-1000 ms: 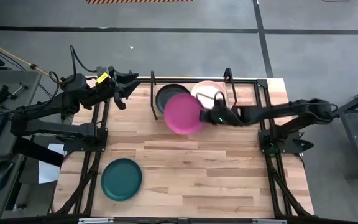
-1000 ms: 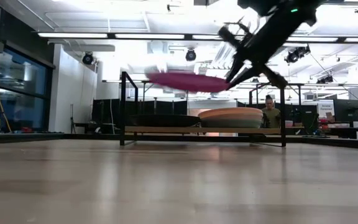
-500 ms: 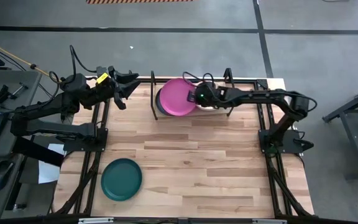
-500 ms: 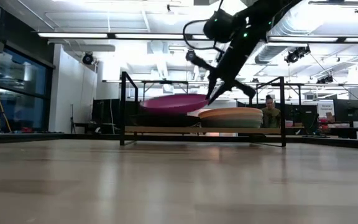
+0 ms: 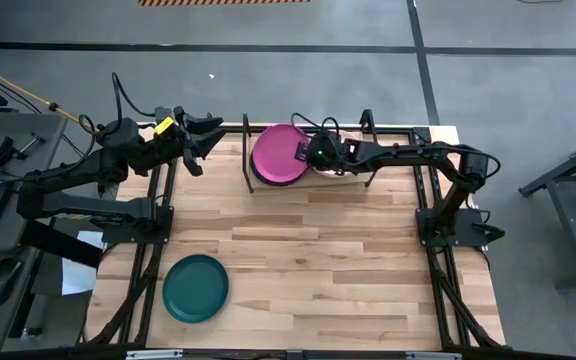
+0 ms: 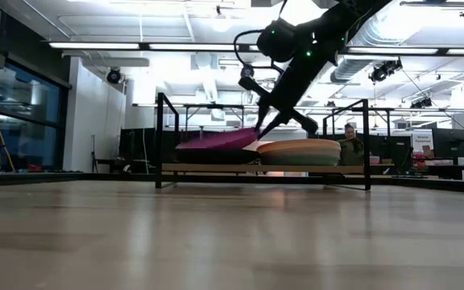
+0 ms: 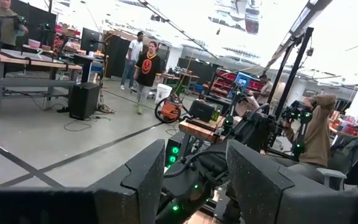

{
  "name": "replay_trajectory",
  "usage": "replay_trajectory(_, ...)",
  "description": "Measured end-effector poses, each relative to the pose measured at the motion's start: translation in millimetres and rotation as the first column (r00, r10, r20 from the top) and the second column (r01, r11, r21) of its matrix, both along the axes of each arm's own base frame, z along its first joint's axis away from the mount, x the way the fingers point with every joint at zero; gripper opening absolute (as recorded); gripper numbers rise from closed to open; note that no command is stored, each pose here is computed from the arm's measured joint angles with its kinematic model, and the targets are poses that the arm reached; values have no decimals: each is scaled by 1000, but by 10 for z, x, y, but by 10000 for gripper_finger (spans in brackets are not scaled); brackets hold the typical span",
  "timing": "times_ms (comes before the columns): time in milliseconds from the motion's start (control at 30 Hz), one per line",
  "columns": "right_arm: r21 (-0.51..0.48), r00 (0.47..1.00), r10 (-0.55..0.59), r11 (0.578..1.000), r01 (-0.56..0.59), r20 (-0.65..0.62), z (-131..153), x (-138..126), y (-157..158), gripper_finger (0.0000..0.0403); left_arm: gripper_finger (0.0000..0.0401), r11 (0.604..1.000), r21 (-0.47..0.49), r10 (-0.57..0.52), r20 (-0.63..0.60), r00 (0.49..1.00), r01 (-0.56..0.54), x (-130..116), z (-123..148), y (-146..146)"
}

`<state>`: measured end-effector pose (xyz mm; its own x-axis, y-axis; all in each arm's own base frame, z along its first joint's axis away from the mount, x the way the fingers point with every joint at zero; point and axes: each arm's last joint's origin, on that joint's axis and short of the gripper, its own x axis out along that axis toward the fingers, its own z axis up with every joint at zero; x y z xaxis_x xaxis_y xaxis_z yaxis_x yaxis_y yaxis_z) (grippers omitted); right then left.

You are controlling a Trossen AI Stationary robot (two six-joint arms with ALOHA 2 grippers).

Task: Place and stack plates onto a shelf
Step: Stack the pink plate on top of the black plate on the shelf, then stack the green plate on top of the pink plate on the shelf

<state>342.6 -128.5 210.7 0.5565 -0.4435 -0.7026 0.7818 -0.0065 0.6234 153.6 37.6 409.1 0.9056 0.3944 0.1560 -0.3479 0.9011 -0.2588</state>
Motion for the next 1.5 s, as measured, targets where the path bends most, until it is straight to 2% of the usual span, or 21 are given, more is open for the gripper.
replay_trajectory(267,-13,999,35,999,-34,16,16,27,23,142,160,1000,0,0,0,1000,0,0,0,0)
replay_trajectory(400,-16,991,126,992,-125,54,53,62,34,200,160,1000,0,0,0,1000,0,0,0,0)
replay_trajectory(500,-56,982,183,982,-181,39,130,32,49,224,160,1000,0,0,-1,1000,0,0,-1,0)
replay_trajectory(633,-142,958,285,948,-285,-19,342,-92,109,231,160,1000,-1,0,-4,1000,0,1,-4,0)
replay_trajectory(800,-202,863,477,840,-503,-165,626,-337,402,232,160,1000,-2,-2,-10,1000,2,2,-10,-1)
replay_trajectory(967,-219,794,560,765,-605,-236,641,-641,799,232,160,1000,0,-25,-20,999,25,6,-19,-7)
replay_trajectory(1133,-249,796,587,757,-604,-147,499,-948,1148,232,160,1000,-8,-29,-51,998,28,11,-50,-7)
replay_trajectory(1333,-482,790,606,722,-497,92,622,-1149,1352,232,160,999,-12,-43,-70,997,42,19,-70,-9)
replay_trajectory(1500,-632,775,615,661,-404,147,819,-1237,1366,232,160,985,-2,-173,-63,983,173,63,-110,-38)
